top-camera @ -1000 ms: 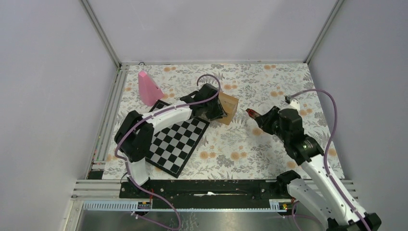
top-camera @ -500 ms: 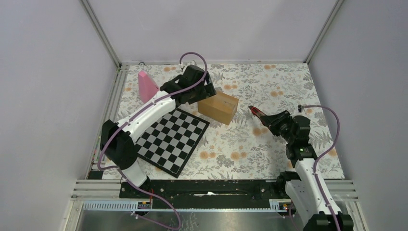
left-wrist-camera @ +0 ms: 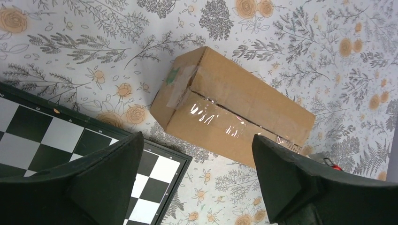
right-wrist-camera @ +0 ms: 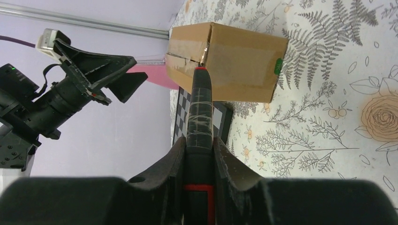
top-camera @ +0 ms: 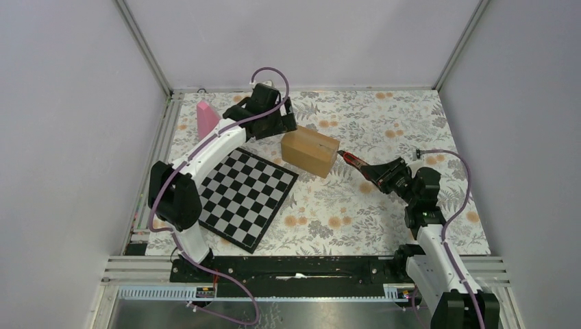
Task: Unpack the express box
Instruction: Cut the express box at the center of the board.
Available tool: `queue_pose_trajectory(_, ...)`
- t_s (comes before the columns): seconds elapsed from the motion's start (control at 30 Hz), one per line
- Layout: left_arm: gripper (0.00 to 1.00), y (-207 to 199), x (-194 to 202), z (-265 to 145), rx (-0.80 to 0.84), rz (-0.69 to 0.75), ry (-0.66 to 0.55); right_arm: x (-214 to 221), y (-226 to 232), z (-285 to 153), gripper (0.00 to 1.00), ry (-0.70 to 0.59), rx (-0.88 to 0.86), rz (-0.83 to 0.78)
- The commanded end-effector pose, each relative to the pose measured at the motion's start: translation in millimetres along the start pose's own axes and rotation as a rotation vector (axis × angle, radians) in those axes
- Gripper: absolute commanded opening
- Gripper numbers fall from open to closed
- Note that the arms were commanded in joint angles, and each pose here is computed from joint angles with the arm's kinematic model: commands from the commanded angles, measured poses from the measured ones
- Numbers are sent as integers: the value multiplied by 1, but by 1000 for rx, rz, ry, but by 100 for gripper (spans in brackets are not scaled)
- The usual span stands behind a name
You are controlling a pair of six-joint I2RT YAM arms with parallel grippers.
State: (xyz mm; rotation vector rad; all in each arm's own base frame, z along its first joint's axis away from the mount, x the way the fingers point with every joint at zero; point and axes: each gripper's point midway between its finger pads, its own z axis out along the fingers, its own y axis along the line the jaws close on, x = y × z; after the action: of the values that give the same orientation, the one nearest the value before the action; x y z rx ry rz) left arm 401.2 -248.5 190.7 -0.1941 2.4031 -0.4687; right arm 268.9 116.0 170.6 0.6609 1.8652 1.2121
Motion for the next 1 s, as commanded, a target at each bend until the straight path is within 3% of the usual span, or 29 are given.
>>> queue_pose_trajectory(0.0,94,-17,-17,2,105,31,-42,-2,18,3,0,16,-89,8)
queue_pose_trajectory(0.97,94,-9,-5,24,146,10,-5,-3,6,13,0,19,-70,62)
